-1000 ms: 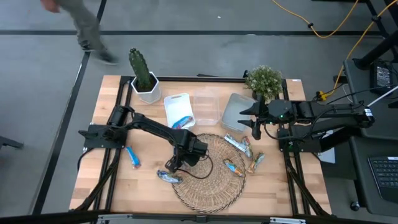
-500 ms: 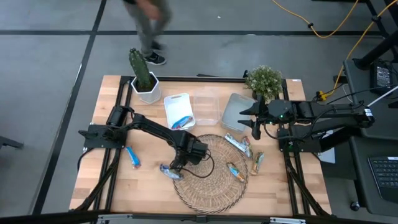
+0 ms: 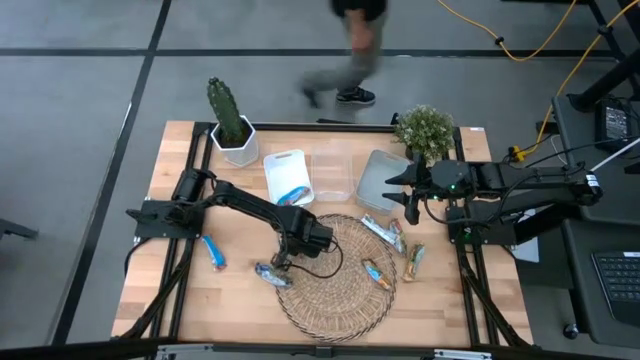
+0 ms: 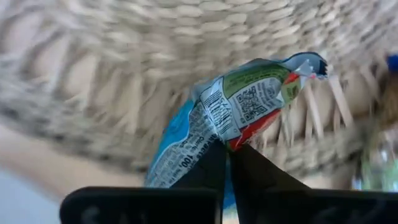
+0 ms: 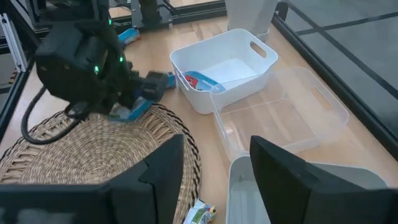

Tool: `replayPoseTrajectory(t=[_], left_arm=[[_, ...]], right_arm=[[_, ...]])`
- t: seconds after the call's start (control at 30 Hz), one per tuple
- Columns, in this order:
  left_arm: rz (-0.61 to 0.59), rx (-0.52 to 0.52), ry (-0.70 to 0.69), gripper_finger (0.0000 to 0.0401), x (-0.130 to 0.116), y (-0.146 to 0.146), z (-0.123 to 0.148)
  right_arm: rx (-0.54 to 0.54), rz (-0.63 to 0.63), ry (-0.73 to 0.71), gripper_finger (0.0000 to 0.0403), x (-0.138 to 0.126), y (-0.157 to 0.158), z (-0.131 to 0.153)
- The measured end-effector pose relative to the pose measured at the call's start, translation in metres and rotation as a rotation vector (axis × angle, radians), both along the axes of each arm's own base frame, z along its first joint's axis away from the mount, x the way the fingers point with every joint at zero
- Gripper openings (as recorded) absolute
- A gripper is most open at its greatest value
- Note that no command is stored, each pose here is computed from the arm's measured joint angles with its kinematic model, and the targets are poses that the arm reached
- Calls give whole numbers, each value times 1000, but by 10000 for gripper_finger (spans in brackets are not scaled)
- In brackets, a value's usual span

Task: Pick and place Granola Bars by type
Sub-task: Put the red granola bar into the white bin

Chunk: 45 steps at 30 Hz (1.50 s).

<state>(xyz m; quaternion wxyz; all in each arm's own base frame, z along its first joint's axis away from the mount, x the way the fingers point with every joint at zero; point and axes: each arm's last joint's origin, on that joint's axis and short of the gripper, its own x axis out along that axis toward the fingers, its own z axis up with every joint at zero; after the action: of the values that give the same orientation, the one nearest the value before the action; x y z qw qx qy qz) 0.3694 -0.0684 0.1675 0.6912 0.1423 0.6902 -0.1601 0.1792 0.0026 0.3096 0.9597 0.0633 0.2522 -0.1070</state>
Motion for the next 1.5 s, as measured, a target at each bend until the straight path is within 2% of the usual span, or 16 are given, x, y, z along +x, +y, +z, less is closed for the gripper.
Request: replayPoseTrajectory(t=[0.17, 0.3, 0.4, 0.47, 0.57, 0.67, 0.8, 0.93, 1.03, 1.13, 1.3, 1.5], left_arm=[[-35, 50, -19, 3, 0, 7, 49], [-7, 38, -179, 2, 1, 17, 113], [61, 39, -369, 2, -7, 25, 173], [123, 64, -501, 2, -24, 31, 218], [219, 105, -718, 2, -67, 40, 281], [323, 98, -868, 3, -111, 46, 318], [447, 62, -965, 2, -148, 51, 338], [519, 66, -1014, 3, -164, 52, 346], [598, 160, -1030, 2, -163, 66, 346], [684, 236, -1043, 3, -161, 100, 348], [772, 172, -983, 3, -155, 152, 339], [777, 93, -872, 3, -139, 179, 321]], right_arm=[[-1, 0, 0, 187, 0, 0, 0], [-2, 0, 2, 187, 1, 0, 0], [-3, 1, 9, 187, 2, 0, -2], [-3, 1, 17, 187, 4, 0, -3], [-4, 1, 32, 187, 7, 0, -5], [-5, 1, 47, 187, 10, 0, -8], [-8, 3, 28, 187, 12, 1, -7], [-49, 28, -15, 187, 13, 1, -2], [-89, 49, -49, 187, 15, 1, 2], [-124, 66, -80, 187, 17, 1, 5], [-183, 93, -98, 187, 18, 1, 8], [-181, 92, -97, 187, 18, 1, 7]])
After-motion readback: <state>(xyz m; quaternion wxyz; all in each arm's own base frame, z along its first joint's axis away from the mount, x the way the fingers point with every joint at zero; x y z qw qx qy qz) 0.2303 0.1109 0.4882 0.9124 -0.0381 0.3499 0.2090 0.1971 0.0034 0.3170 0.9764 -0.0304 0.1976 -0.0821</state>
